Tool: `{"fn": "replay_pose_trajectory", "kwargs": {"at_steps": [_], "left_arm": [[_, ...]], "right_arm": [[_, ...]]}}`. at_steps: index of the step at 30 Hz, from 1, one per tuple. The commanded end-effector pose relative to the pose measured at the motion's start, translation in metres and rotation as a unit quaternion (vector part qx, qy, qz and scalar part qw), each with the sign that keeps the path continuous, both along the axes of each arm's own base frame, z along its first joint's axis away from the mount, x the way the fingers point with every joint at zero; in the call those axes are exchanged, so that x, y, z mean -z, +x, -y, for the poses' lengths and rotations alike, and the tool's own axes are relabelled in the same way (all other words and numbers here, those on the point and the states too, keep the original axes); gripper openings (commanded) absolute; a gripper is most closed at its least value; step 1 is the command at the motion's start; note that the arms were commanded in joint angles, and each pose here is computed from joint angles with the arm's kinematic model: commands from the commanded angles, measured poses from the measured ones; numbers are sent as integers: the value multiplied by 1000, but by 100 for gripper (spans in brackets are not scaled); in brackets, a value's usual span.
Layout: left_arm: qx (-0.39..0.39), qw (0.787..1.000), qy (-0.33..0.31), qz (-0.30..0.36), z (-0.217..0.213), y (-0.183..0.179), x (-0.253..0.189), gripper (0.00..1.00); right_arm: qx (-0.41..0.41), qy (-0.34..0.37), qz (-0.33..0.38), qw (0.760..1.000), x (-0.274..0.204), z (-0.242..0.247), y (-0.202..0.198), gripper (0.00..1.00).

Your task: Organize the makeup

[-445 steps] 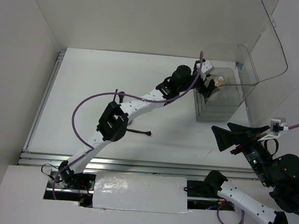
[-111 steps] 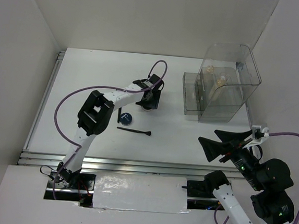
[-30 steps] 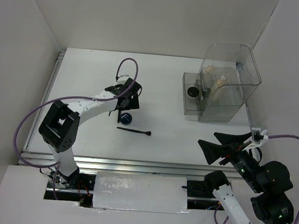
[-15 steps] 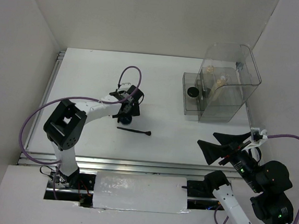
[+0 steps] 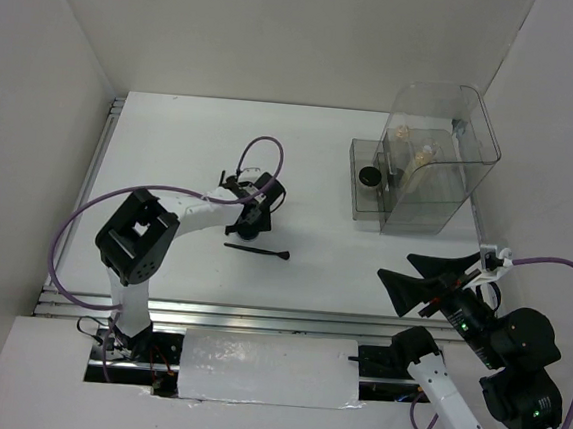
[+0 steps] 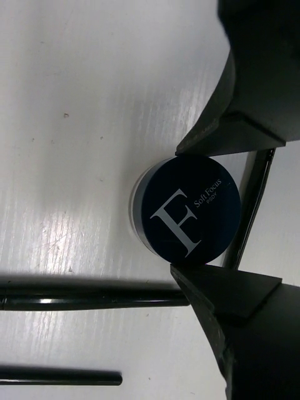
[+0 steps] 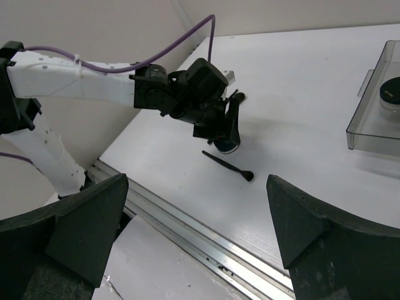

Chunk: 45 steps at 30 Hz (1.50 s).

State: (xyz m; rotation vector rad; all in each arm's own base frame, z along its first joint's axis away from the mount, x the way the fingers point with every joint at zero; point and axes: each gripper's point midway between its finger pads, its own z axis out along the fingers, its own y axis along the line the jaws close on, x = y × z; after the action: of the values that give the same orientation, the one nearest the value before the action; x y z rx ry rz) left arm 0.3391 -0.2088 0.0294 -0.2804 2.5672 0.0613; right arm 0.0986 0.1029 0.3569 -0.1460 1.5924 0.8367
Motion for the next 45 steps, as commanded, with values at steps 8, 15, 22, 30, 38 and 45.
{"fn": "replay_pose_trajectory", "kwargs": {"at_steps": [8,15,22,30,38,45], "left_arm": [[72,996,-51,20,51,9,-18,15],[210,963,-103,134,150,30,-105,10],[304,901,-160,267,253,78,-201,11],[346,865,-203,300,313,106,-185,17],[353,863,-204,298,319,106,-165,31],[349,869,-193,294,315,98,-169,99]], "right_arm": [[-7,8,13,1000,-10,-2,0,100],[14,5,16,1000,-12,4,4,100],[40,1,6,999,-9,11,10,100],[44,-4,6,999,-6,15,5,100],[40,-2,17,999,-10,18,-4,100],[32,-1,16,999,-8,14,-3,100]]}}
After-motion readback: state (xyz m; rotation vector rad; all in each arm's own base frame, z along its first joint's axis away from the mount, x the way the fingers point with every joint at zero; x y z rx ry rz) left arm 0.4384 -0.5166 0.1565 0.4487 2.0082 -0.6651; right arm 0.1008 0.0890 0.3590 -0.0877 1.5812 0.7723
